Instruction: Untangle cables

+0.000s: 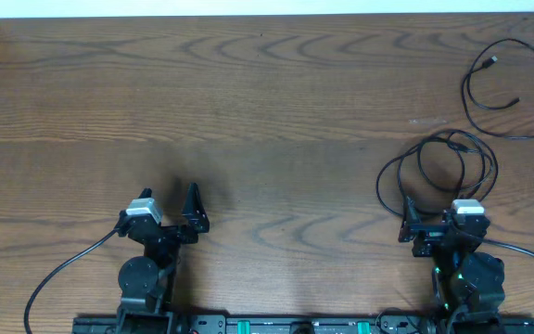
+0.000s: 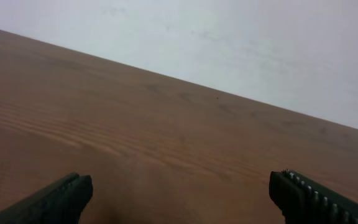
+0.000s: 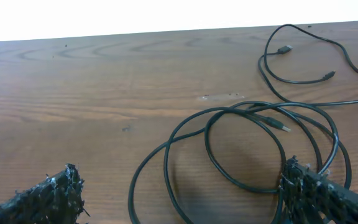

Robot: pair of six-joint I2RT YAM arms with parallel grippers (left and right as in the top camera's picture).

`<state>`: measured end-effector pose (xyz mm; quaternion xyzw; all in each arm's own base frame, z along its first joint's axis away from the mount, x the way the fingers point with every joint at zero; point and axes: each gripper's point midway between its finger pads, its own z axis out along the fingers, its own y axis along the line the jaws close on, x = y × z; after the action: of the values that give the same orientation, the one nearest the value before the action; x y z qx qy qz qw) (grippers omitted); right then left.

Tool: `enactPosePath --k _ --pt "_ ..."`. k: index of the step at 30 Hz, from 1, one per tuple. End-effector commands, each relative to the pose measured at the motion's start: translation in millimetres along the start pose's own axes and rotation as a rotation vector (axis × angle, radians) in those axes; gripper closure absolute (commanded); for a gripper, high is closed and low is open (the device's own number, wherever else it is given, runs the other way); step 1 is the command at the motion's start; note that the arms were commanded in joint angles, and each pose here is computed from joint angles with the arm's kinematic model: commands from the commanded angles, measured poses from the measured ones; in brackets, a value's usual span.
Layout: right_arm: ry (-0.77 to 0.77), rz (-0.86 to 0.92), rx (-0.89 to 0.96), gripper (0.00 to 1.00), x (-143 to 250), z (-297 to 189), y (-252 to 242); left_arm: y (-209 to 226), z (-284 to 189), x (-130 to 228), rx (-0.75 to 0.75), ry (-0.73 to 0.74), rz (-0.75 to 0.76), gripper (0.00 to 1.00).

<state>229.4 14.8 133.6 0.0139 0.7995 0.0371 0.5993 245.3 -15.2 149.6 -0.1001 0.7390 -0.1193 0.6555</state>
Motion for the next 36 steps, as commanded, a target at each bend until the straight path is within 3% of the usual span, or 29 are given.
enactPosePath --k 1,20,28,36 --pt "-0.002 0.011 0.004 0.01 0 0 -1 11 0 15 -0.054 0.05 0.026 0.03" --pt "-0.011 0.004 0.028 0.01 -2 0 -5 11 0 15 -0.054 0.05 0.026 0.03" --pt "-0.201 -0.014 -0.002 0.01 -48 -5 2 11 0 15 -0.054 0.05 0.026 0.03" --pt "-0.192 -0.026 -0.036 0.01 -25 9 7 11 0 15 -0.054 0.05 0.026 0.03"
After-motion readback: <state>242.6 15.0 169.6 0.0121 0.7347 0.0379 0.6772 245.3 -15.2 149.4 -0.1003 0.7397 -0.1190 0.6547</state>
